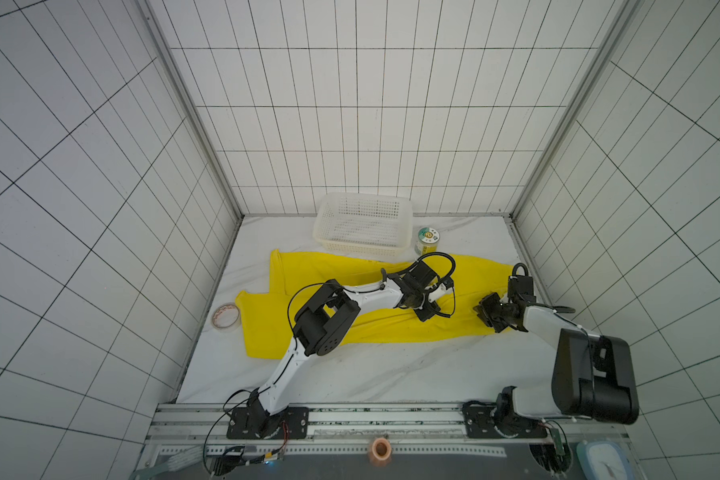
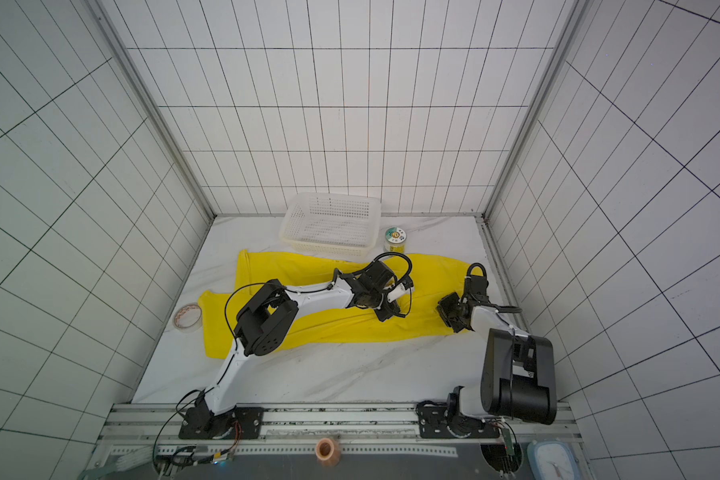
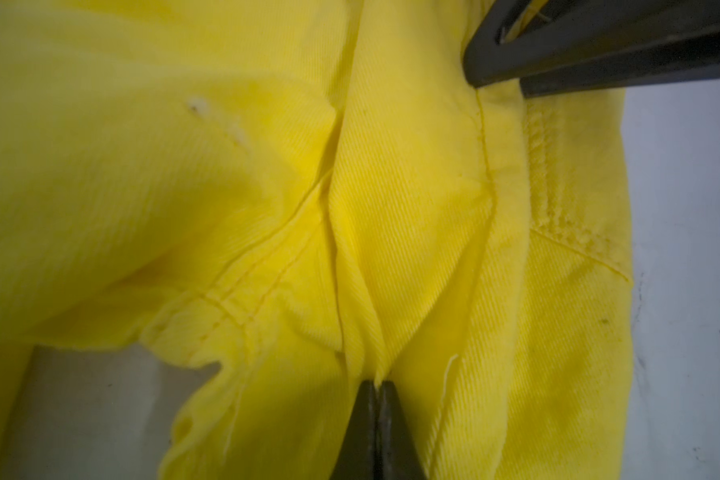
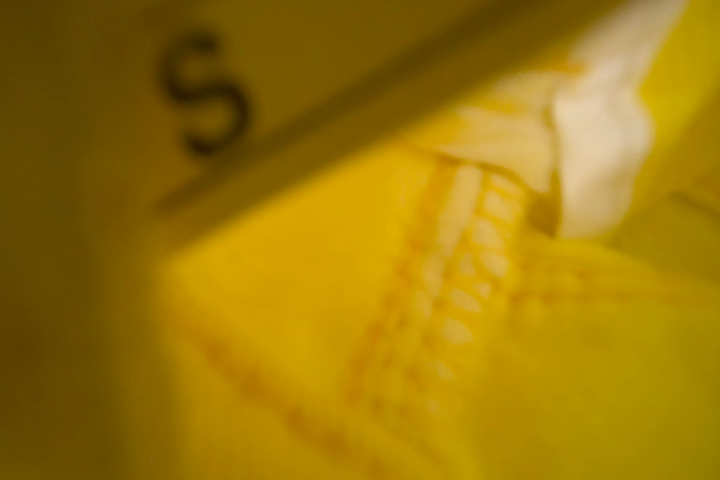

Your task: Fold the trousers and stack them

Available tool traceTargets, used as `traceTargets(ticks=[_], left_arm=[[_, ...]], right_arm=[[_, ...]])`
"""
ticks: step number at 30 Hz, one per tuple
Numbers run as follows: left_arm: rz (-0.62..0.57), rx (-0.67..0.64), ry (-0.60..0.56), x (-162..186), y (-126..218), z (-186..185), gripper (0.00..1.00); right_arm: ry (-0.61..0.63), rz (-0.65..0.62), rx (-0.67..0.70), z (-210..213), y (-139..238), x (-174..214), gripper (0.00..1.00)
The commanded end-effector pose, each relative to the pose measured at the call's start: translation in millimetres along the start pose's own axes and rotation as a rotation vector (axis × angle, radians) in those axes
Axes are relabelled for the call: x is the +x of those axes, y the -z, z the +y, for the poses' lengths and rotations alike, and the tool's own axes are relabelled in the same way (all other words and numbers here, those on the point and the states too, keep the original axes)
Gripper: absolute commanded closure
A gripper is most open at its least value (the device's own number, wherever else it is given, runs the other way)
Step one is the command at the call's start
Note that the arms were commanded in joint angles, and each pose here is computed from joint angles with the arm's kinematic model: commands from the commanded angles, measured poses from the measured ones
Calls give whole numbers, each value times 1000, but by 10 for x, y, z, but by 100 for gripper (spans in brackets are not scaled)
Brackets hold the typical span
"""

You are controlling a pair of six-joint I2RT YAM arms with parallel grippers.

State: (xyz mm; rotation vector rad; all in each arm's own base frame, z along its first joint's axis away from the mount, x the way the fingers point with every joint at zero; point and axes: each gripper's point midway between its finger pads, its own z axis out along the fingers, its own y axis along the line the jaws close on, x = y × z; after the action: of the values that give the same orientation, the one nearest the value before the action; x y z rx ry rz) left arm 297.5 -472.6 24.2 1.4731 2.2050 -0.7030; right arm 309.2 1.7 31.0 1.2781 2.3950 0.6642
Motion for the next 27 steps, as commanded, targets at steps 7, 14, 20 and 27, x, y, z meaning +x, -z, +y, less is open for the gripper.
traceTargets(ticks=[7,14,20,27], left_arm=[[-17,45,-15,-136,294,-132,100],[-98,154,79,-305,772,-200,100],[-74,213,76,-165,972,-311,93],[-84,251,83,-147,995,-288,86]], right_arm=[[46,-50,15,141,384,-23,95],[17,-15,5,42,648,230,95],[28,33,15,-33,836,421,91],[-6,75,82,-244,986,630,91]])
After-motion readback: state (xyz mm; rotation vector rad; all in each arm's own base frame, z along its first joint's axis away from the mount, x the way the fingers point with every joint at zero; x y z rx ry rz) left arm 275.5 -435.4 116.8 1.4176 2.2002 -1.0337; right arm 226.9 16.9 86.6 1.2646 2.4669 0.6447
